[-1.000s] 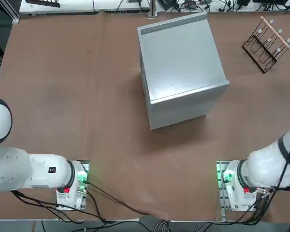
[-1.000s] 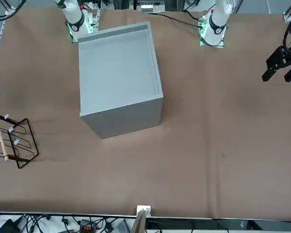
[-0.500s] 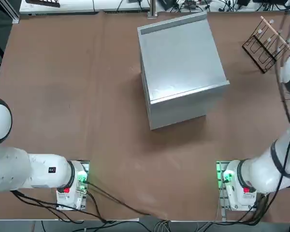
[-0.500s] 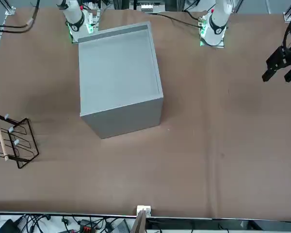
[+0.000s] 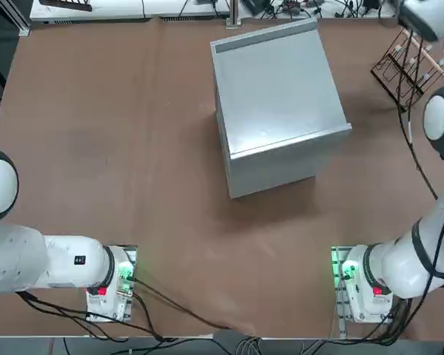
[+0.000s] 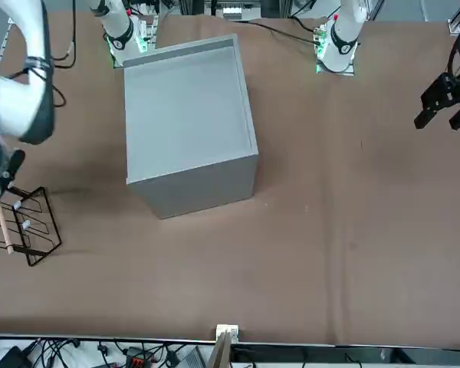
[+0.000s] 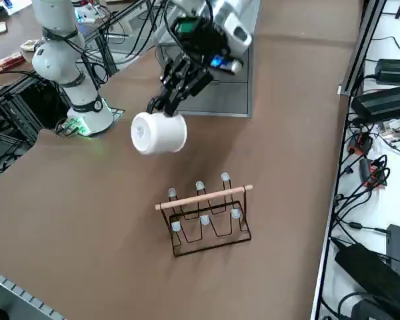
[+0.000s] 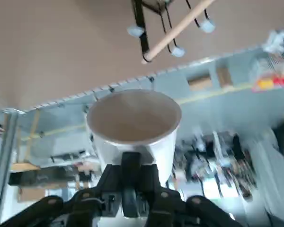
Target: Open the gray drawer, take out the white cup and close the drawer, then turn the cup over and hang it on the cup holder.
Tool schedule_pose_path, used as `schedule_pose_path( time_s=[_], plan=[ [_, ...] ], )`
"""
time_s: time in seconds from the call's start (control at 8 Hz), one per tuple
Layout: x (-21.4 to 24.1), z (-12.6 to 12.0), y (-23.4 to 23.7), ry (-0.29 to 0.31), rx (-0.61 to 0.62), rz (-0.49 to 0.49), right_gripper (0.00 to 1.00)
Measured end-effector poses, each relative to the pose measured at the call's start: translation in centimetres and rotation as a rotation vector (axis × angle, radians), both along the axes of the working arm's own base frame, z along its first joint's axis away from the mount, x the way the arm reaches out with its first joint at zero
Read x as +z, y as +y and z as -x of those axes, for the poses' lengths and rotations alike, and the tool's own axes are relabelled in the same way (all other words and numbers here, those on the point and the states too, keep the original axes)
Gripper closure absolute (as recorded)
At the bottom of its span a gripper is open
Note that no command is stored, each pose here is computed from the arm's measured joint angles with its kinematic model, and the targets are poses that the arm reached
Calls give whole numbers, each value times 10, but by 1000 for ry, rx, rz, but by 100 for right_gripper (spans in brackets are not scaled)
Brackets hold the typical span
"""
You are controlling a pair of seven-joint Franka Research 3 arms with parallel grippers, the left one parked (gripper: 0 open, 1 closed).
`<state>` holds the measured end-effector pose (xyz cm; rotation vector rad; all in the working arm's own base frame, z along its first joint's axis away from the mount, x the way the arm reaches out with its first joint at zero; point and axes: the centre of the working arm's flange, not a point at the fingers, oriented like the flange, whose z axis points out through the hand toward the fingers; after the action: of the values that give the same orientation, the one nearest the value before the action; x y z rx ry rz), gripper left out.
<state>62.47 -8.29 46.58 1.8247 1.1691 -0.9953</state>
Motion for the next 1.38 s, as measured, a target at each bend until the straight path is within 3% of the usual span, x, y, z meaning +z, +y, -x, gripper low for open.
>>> schedule_pose_path(
  time_s=[0.12,0.38,0.75,1.38],
  plan=[
    [-26,14,6,-23,41,80,80],
    [-60,44,17,-13,194,212,80],
    [-94,78,17,8,390,296,80],
    [-133,96,10,124,544,418,80]
  ],
)
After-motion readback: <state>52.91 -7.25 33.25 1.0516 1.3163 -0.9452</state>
